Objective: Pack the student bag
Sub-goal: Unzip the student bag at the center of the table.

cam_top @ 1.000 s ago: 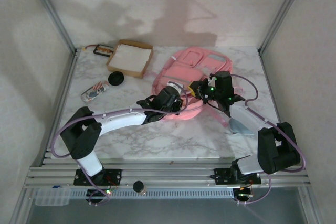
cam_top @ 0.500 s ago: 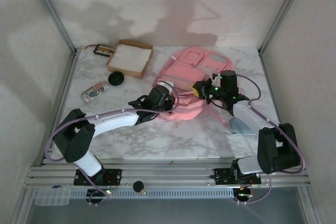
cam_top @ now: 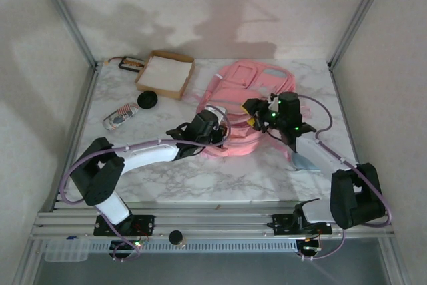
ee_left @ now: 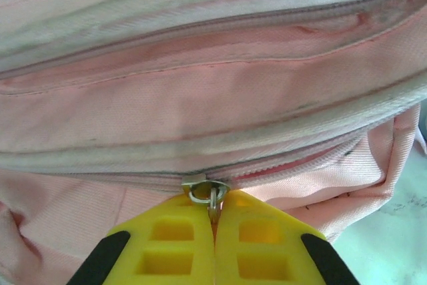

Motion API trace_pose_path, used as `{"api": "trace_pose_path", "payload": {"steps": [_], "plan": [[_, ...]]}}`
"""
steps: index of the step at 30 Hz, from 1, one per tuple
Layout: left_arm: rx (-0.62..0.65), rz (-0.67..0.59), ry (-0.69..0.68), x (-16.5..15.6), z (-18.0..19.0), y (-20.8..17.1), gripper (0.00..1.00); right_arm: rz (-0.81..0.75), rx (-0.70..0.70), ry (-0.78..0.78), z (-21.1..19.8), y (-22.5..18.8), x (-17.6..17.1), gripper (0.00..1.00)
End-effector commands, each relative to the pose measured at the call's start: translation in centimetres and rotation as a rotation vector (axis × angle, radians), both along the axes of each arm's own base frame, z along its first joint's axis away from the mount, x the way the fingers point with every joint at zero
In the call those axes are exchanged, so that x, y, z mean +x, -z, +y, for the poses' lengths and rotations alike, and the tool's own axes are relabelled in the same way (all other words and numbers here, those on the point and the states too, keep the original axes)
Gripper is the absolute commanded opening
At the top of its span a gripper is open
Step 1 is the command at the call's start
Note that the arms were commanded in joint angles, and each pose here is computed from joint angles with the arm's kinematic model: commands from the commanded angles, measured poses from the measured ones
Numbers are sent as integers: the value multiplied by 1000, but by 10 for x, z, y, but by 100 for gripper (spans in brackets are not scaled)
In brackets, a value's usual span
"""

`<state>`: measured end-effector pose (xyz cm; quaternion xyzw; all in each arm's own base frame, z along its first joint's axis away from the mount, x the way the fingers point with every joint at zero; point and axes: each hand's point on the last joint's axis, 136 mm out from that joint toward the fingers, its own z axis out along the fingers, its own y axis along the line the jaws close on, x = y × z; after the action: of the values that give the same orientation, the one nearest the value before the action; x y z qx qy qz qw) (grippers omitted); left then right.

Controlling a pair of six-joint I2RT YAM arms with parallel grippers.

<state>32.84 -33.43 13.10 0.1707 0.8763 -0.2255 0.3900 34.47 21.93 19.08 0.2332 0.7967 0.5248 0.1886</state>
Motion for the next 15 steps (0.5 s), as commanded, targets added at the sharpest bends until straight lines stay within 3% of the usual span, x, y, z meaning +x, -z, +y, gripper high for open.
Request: {"api": "trace_pose_path", "payload": {"steps": [1,4,11,15], "plan": [[-59,-32,45,-4,-28,-26,0,-41,11,53,21,0,5,55],[-75,-35,53,-6,-33,-30,0,-37,11,65,38,9,5,46],[17,-47,-37,1,-7,-21,0,-79,-69,160,14,3,7,4],[81,-28,-102,3,18,-12,0,-99,-87,153,-4,-9,6,0]]}}
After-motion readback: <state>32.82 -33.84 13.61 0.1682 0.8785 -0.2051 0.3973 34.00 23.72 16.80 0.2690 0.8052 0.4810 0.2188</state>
